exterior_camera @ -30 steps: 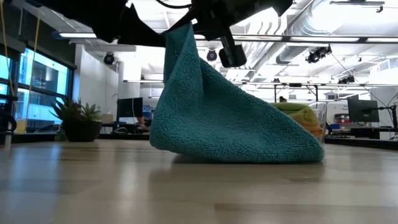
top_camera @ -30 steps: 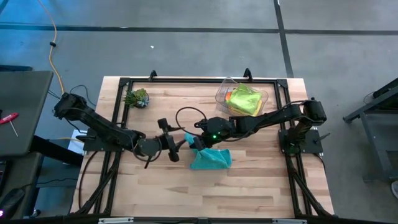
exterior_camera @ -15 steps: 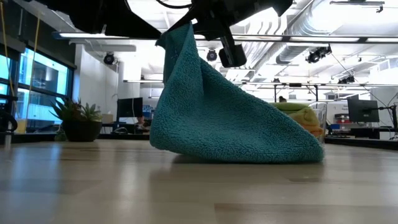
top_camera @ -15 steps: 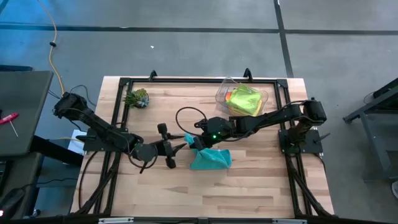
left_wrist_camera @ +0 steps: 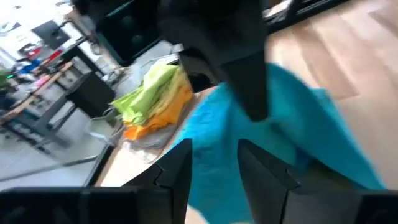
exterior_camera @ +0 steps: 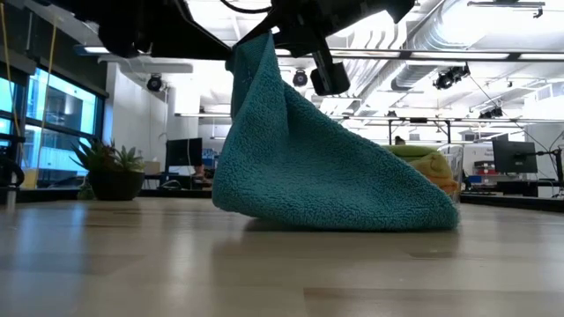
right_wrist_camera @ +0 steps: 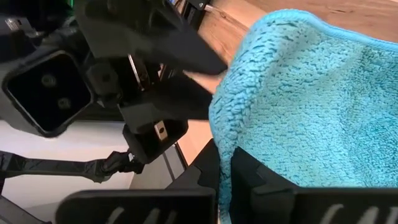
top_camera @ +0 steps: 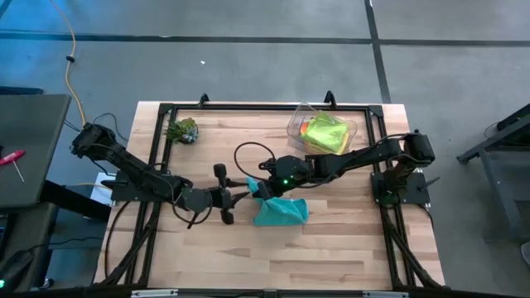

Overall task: Fold microfiber towels
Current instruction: Fold the blue microfiber towel

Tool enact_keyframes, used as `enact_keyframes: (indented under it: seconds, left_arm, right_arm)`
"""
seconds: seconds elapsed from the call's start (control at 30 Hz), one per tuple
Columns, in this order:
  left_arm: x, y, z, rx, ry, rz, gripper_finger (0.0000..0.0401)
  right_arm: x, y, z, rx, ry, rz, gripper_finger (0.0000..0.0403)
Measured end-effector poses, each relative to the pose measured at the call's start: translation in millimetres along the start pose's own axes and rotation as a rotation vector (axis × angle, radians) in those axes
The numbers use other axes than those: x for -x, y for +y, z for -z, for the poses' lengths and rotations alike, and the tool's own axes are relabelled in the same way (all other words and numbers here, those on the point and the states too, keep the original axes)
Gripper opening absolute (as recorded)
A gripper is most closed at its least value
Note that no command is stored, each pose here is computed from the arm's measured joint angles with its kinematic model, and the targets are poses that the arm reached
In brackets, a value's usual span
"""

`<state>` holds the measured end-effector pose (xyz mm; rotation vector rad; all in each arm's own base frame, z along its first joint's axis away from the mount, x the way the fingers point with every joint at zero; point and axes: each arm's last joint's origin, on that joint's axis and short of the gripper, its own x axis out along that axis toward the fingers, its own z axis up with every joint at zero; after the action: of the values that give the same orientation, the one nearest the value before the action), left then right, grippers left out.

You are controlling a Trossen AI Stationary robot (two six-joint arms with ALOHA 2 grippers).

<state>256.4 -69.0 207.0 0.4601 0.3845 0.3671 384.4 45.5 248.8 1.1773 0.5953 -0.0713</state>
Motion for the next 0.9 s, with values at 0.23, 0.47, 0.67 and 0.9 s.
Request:
enact_keyframes:
  seconds: [0.23, 0.47, 0.67, 0.9]
  left_arm:
    - [-2, 4, 1, 0.003, 0.016, -0.049, 0.0162]
    - [-2, 4, 1, -0.006, 0.024, -0.076, 0.0187]
    - [-6, 11, 3, 0.001, 0.050, -0.144, 0.0186]
    - [-8, 13, 2, 0.018, 0.035, -0.127, 0.0184]
  right_arm:
    - [0, 0, 0, 0.000, 0.000, 0.000, 0.0000]
    - [0, 0, 0, 0.000, 0.000, 0.000, 0.0000]
    - [0, 0, 0, 0.000, 0.000, 0.000, 0.0000]
    - [0, 0, 0, 0.000, 0.000, 0.000, 0.0000]
